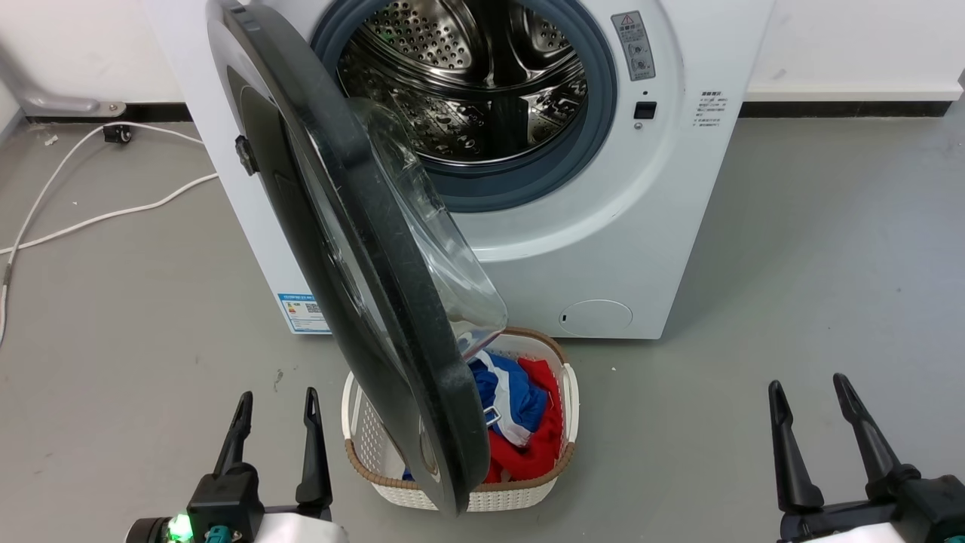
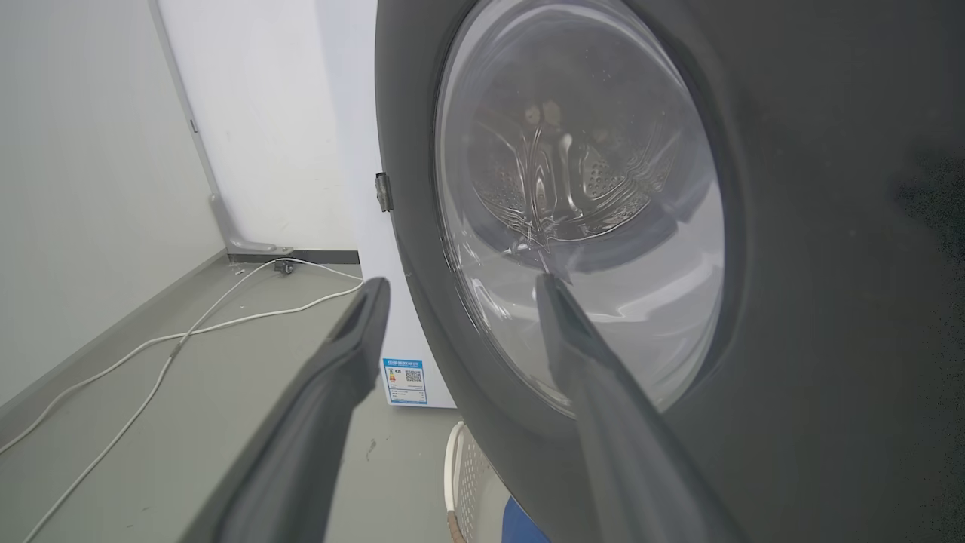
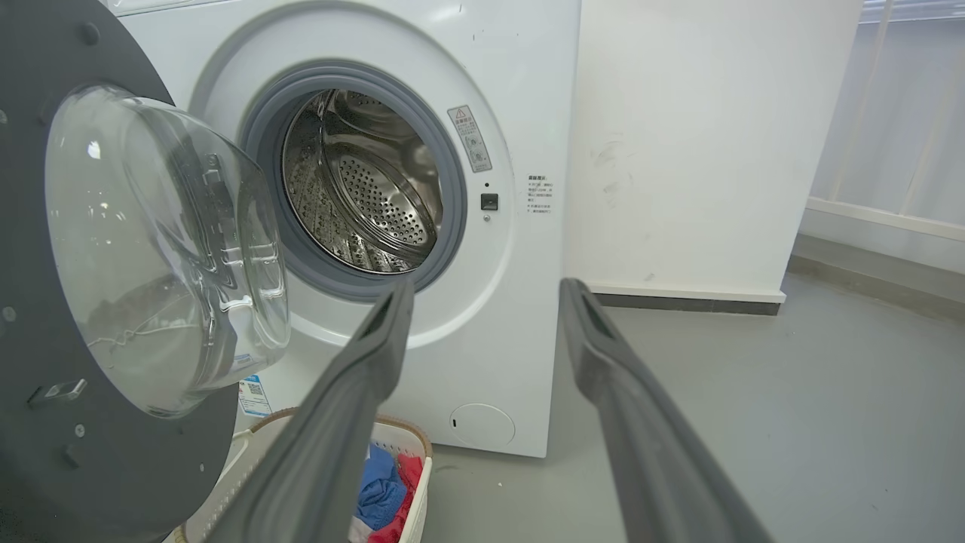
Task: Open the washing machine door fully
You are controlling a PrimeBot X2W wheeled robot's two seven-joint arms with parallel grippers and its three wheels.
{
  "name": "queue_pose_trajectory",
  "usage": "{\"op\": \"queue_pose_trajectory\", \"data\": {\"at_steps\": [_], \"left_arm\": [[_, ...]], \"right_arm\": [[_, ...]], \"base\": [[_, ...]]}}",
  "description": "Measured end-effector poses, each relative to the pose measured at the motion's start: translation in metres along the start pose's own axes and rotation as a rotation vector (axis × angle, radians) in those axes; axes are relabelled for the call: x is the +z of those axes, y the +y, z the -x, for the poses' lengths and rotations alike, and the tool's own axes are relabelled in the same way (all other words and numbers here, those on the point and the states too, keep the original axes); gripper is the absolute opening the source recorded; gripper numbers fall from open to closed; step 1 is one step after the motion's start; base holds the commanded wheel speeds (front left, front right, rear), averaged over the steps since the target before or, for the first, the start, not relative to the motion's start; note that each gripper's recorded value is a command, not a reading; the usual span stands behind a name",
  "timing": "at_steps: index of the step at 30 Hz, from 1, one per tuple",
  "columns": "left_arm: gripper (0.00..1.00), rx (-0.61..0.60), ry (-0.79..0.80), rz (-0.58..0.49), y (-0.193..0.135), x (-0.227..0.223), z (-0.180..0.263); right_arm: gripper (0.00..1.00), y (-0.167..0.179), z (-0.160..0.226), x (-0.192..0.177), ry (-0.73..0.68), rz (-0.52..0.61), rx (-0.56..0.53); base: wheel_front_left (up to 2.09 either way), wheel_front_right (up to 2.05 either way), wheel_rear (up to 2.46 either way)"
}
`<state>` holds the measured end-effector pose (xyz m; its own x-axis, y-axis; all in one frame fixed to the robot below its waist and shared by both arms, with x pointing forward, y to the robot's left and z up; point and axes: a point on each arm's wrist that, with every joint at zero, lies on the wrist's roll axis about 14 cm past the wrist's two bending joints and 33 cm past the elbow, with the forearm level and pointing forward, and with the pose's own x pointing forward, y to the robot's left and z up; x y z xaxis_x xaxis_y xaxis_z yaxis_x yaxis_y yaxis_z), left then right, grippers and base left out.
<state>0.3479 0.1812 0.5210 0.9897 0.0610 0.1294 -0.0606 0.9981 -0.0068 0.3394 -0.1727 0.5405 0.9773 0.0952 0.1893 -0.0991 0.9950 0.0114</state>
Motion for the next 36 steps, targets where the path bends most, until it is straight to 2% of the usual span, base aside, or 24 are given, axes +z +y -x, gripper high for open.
{"op": "queue_pose_trajectory", "data": {"at_steps": [15,17,18,23,27,36], "left_arm": [[1.0,0.027,0.011,0.003,0.007,-0.003,0.004],[0.25,0.039,0.006,-0.001,0.009,-0.001,0.004],[0.0,0.047,-0.002,-0.003,0.012,0.001,0.003],[0.0,0.077,-0.058,-0.015,0.02,0.019,0.0],[0.0,0.09,-0.163,-0.039,0.024,0.052,-0.006],[0.0,0.022,-0.422,-0.053,0.002,0.133,-0.009]], "right_arm": [[1.0,-0.001,0.005,-0.012,0.037,-0.04,-0.013],[1.0,-0.001,0.005,-0.012,0.037,-0.044,-0.012],[1.0,0.0,0.005,-0.012,0.038,-0.044,-0.011],[1.0,0.001,0.004,-0.012,0.036,-0.049,-0.008],[1.0,0.002,0.003,-0.012,0.034,-0.054,-0.005],[1.0,0.005,0.002,-0.01,0.027,-0.069,0.004]], "base": [[0.0,0.0,0.0],[0.0,0.0,0.0],[0.0,0.0,0.0],[0.0,0.0,0.0],[0.0,0.0,0.0],[0.0,0.0,0.0]]}}
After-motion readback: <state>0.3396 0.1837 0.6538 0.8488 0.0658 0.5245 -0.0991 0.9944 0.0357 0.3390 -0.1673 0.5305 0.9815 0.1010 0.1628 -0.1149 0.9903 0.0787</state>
